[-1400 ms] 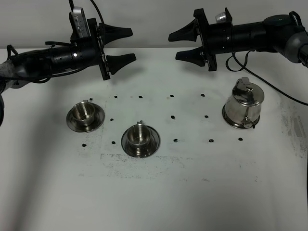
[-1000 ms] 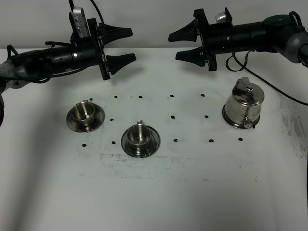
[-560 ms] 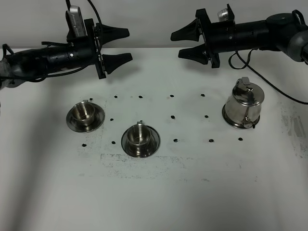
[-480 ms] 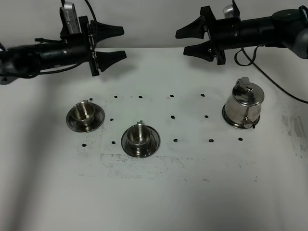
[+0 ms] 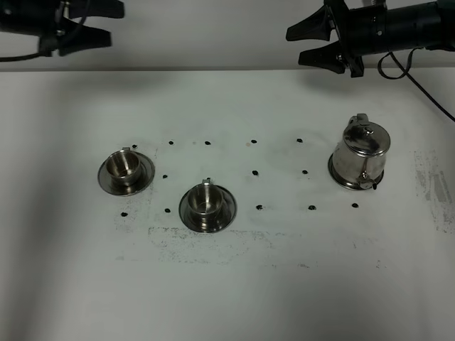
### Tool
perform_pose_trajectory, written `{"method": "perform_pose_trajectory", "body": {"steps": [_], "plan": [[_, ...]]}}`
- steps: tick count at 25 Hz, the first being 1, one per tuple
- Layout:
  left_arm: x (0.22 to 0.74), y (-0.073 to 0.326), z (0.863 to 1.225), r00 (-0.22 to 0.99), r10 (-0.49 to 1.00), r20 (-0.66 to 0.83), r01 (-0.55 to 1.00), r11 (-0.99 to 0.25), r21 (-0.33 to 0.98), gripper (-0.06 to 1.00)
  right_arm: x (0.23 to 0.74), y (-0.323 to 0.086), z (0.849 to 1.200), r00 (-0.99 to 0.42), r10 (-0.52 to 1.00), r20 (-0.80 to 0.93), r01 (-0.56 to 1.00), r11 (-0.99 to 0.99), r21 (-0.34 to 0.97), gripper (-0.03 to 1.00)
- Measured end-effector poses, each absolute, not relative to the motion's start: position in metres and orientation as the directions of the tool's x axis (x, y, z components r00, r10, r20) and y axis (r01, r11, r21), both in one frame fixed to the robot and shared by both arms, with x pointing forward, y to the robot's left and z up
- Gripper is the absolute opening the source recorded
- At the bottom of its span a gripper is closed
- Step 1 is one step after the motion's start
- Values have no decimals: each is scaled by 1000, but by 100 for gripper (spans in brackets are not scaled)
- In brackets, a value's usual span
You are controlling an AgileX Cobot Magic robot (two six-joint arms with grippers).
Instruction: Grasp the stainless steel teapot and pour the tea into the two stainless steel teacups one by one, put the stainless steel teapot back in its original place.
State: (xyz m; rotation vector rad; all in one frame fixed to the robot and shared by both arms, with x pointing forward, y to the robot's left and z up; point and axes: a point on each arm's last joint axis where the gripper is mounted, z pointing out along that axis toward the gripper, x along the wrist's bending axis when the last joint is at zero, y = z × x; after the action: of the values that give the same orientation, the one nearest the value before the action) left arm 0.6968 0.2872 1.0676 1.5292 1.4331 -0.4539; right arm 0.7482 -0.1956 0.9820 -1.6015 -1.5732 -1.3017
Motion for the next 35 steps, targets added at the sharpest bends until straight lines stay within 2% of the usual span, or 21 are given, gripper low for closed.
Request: {"method": "perform_pose_trajectory", "body": {"steps": [4, 7, 13, 16, 18, 22, 26, 35], "plan": [[651, 305, 1132, 284, 796, -534, 862, 31, 506, 61, 748, -195, 982, -164, 433, 886, 953, -160, 255, 53], [609, 310, 1171, 282, 885, -369, 825, -28, 564, 61, 749, -195, 987, -181, 433, 883, 949, -160, 273, 53], [514, 309, 1197, 252, 947, -198, 806, -92, 585, 61, 753, -195, 1012, -250, 422, 871, 927, -154, 341, 53], [464, 307, 1188, 243, 961, -130, 807, -126, 577, 61, 754, -194, 1027, -280, 413, 867, 916, -154, 369, 53], [437, 305, 1181, 226, 970, -87, 774, -125, 621, 61, 754, -194, 1035, -295, 410, 863, 909, -158, 386, 53], [386, 299, 1164, 202, 978, -51, 698, -107, 708, 61, 754, -194, 1038, -297, 409, 863, 908, -160, 388, 53], [343, 294, 1139, 190, 982, -19, 667, -115, 736, 61, 754, -195, 1036, -297, 433, 851, 908, -147, 392, 53], [289, 287, 1083, 196, 980, 18, 647, -143, 749, 61, 754, -196, 1034, -298, 450, 842, 909, -137, 395, 53]]}}
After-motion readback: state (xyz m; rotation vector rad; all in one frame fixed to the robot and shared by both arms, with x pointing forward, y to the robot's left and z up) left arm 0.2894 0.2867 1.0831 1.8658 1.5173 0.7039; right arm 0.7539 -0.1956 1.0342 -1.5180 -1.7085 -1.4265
